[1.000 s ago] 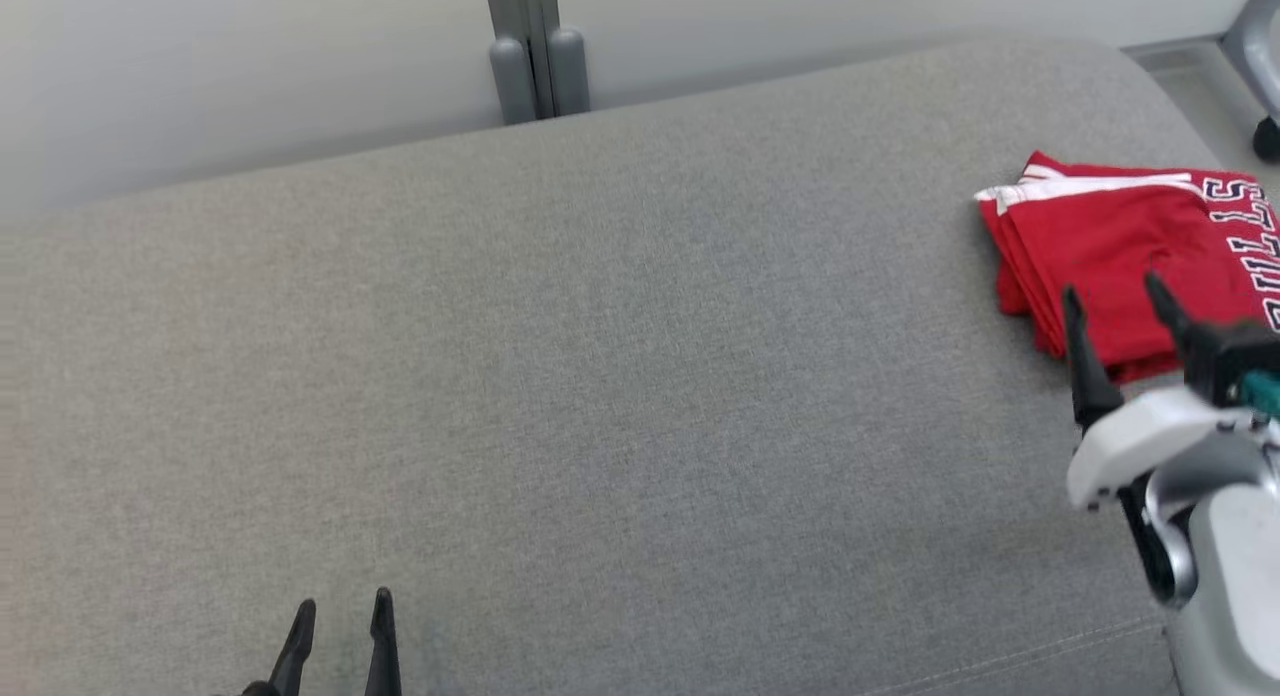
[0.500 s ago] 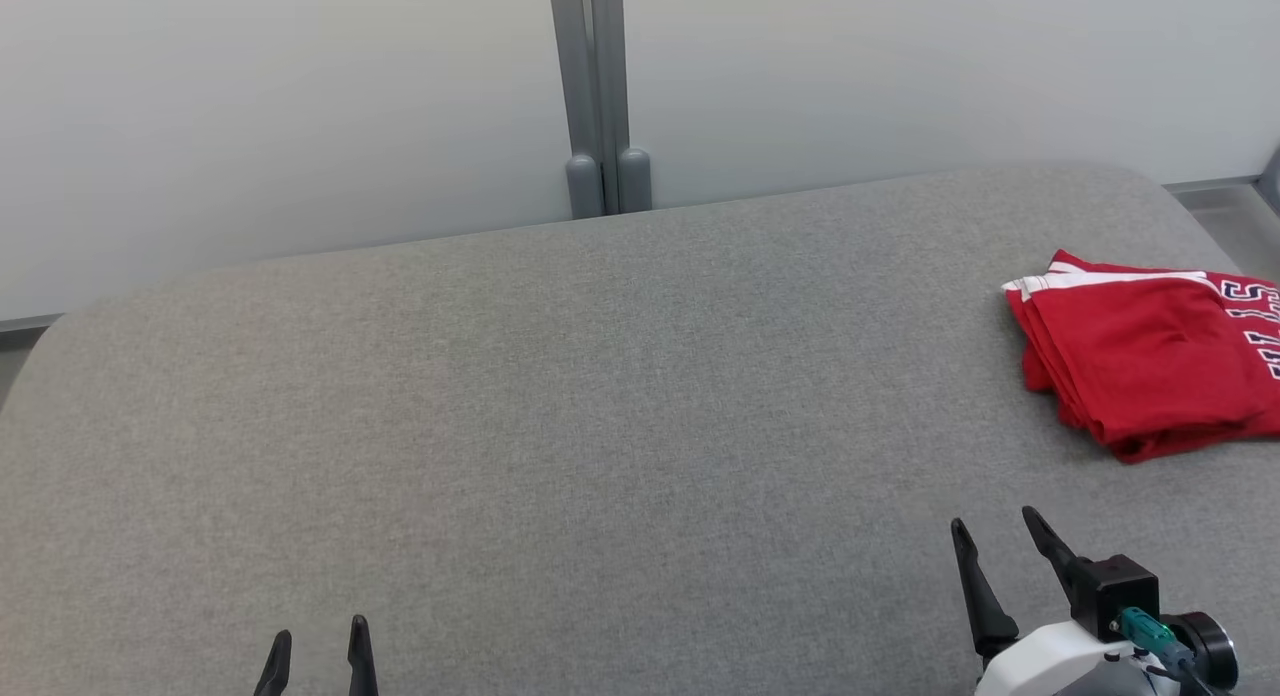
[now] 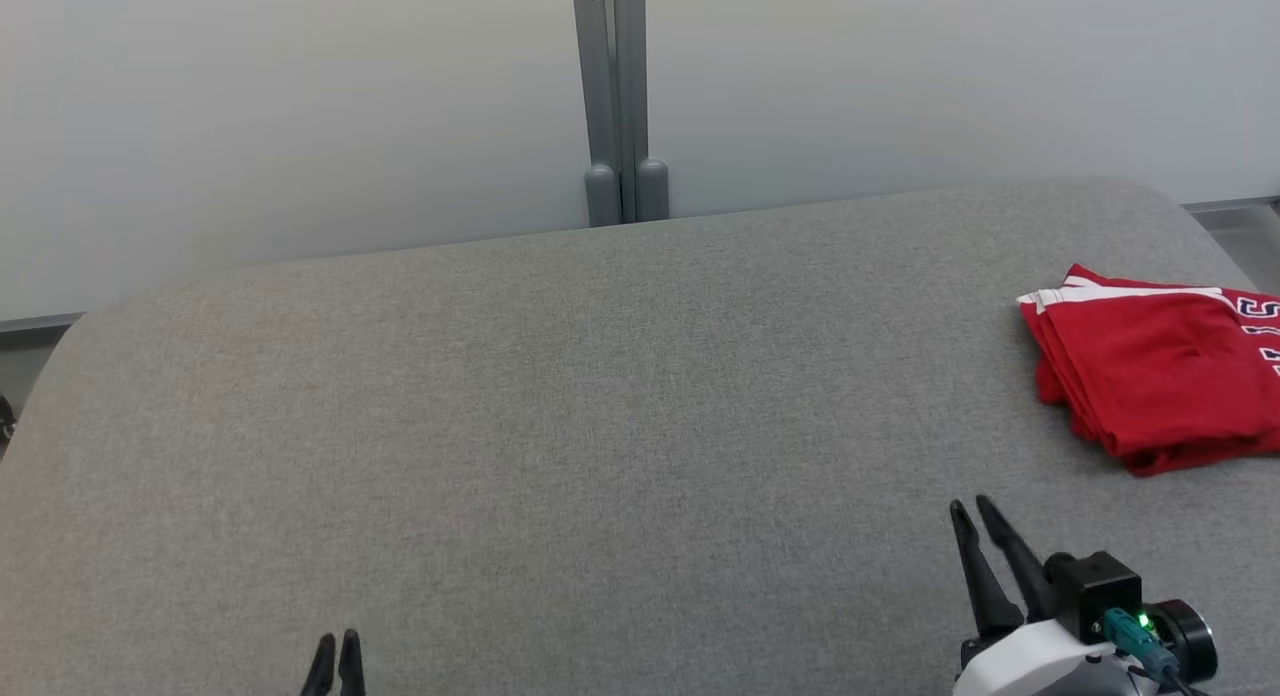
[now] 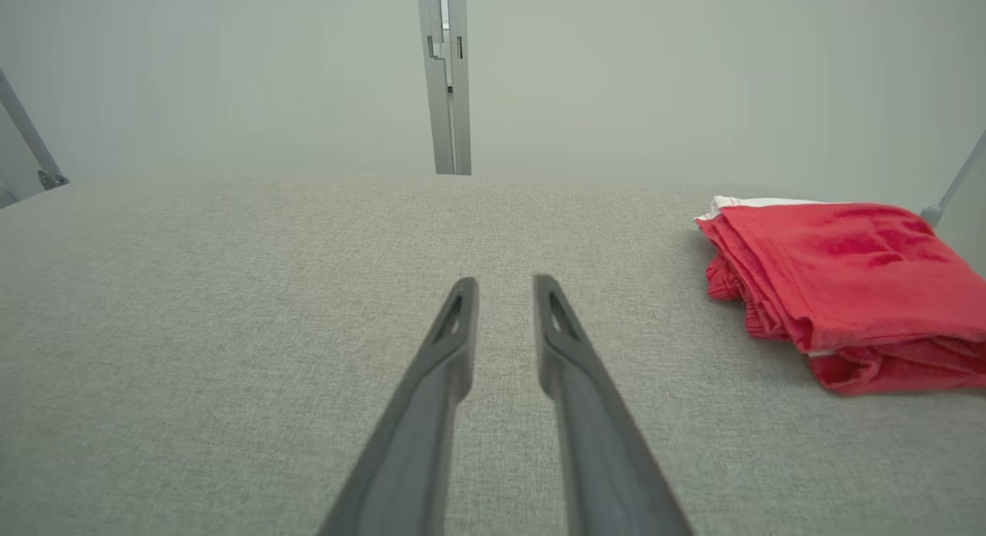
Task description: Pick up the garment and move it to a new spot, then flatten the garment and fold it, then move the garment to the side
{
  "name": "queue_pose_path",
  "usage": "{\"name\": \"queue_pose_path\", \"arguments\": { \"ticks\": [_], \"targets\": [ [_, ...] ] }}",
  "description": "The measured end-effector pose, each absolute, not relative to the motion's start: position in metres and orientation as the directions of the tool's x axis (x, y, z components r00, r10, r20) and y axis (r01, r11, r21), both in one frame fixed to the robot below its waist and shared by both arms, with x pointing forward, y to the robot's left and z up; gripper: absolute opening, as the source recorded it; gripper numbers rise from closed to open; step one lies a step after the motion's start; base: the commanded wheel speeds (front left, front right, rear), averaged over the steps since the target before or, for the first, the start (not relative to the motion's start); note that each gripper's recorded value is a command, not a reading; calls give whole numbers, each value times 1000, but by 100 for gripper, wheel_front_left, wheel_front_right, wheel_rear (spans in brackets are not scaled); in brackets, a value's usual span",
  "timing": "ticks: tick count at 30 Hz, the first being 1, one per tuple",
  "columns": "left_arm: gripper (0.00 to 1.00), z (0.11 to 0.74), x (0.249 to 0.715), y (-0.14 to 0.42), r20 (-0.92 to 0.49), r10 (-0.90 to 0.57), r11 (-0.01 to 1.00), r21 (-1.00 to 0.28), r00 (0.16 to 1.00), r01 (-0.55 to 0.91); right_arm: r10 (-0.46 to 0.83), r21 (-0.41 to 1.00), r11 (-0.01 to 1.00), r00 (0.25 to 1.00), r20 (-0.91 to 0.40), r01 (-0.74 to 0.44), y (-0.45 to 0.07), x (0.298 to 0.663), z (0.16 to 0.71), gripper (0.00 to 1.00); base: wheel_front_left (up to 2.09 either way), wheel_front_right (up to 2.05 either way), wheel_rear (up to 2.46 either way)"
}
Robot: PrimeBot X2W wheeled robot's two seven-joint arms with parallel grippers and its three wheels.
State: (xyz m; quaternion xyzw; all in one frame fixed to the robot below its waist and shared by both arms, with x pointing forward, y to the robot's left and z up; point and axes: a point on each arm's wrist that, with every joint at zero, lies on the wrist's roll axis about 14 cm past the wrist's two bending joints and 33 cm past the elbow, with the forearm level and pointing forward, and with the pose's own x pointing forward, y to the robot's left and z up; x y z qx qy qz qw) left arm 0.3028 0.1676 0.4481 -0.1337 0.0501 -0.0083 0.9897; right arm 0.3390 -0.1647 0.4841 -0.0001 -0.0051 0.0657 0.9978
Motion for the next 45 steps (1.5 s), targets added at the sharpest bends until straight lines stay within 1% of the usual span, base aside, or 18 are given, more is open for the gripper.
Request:
{"name": "queue_pose_path", "arguments": {
  "ticks": [3,11,19,31,45],
  "targets": [
    [0,440,300,168,-128,-25,959,-282,991,-12,121,29,992,992,-30,-120,-166,335,473,0,0,0,0],
    [0,439,305,175,-154,4,914,-401,988,-66,70,184,981,996,-46,-60,-176,338,471,0,0,0,0],
    [0,443,314,180,-155,22,854,-511,988,-100,35,330,944,998,-54,-15,-183,342,473,0,0,0,0],
    [0,450,327,184,-154,32,750,-649,988,-126,0,516,856,998,-61,31,-190,349,477,0,0,0,0],
    [0,457,339,188,-148,33,621,-771,988,-137,-18,683,728,998,-68,60,-194,356,480,0,0,0,0]
  ]
}}
